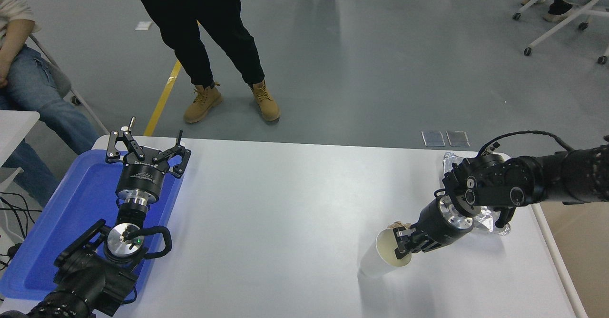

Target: Pick up paper cup place in dustbin

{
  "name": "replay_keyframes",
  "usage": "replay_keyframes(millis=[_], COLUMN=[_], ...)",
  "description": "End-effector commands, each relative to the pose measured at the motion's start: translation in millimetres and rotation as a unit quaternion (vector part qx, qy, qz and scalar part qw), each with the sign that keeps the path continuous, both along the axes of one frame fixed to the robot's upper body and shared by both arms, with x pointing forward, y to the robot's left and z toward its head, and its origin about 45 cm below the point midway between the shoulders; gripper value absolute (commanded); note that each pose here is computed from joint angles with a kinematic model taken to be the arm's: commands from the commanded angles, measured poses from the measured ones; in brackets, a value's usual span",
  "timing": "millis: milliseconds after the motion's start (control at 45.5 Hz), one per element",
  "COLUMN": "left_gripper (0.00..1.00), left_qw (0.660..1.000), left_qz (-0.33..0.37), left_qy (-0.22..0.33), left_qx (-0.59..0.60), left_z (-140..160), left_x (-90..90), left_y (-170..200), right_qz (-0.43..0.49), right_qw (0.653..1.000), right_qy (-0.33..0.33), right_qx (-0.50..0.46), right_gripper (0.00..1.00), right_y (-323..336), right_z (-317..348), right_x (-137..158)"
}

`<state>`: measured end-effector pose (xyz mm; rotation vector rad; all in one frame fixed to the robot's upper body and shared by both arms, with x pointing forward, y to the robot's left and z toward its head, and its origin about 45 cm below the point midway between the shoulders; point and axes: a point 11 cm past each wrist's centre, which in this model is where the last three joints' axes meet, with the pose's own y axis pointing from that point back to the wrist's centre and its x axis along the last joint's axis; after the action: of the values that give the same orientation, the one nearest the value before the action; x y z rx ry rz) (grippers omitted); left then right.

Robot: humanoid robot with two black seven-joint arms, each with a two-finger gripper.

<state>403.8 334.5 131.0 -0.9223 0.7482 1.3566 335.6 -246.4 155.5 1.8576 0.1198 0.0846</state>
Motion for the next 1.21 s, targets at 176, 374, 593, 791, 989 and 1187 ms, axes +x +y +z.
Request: replay_keyframes(millis=[176, 374, 593, 791, 989, 1187], left_gripper=[1.0, 1.0, 1.0, 1.0, 1.0, 1.0], left_qw=[1.0, 1.0, 1.0, 1.0, 1.0, 1.0], left_qz=[-0.001, 0.0, 0.0, 0.0, 0.0, 0.0], left_qy=[0.001, 0.001, 0.001, 0.002, 0.001, 0.001], left_qx=[0.001, 0.001, 0.001, 0.001, 0.0, 0.0], left_z=[-1, -1, 0, -1, 0, 0], left_x=[-0.6, -1.1, -0.6, -0.6, -0.1, -0.1], left_y=[1, 1, 1, 1, 0, 0], right_qz=[0.006, 0.0, -0.018, -0.026, -0.03, -0.047], right_qw=[0.998, 0.995, 0.992, 0.989, 0.988, 0.987], right_qy=[-0.042, -0.073, -0.1, -0.114, -0.111, -0.109], right_qx=[-0.044, -0.067, -0.08, -0.09, -0.1, -0.108], right_gripper=[0.0, 0.0, 0.0, 0.0, 0.0, 0.0], right_y=[0, -3, -5, -11, -14, -33], right_z=[119, 173, 227, 251, 259, 260], right_x=[20, 15, 5, -4, -8, -10])
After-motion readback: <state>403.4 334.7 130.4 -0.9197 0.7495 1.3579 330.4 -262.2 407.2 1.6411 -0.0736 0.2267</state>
